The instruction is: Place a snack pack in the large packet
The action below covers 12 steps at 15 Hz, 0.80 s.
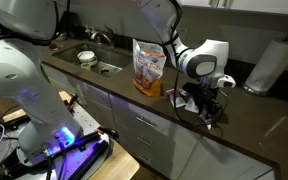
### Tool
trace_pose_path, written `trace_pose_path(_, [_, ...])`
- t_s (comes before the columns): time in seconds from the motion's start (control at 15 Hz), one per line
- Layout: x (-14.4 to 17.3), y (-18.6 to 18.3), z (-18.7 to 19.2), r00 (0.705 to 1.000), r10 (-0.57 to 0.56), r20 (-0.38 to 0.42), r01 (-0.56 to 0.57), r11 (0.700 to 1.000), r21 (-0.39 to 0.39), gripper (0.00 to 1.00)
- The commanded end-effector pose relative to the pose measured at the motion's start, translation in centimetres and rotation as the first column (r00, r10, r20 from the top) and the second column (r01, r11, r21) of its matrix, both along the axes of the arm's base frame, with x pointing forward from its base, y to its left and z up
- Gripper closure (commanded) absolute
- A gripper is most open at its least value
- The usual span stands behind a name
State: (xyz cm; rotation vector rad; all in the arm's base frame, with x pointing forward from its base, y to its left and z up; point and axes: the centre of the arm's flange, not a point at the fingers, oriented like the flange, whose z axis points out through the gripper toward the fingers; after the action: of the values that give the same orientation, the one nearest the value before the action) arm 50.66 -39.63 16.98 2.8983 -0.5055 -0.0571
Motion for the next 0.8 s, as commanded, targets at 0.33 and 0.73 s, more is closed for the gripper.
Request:
trace_pose_path(0.33, [0.1,2.3,6.8,0.999,0.005,-0.034,-0.004,0.999,0.041,1.00])
trace_pose_path(0.73, [0.0,4.0,15.2,0.999,0.017,-0.041,-0.013,0.996,0.093,1.00])
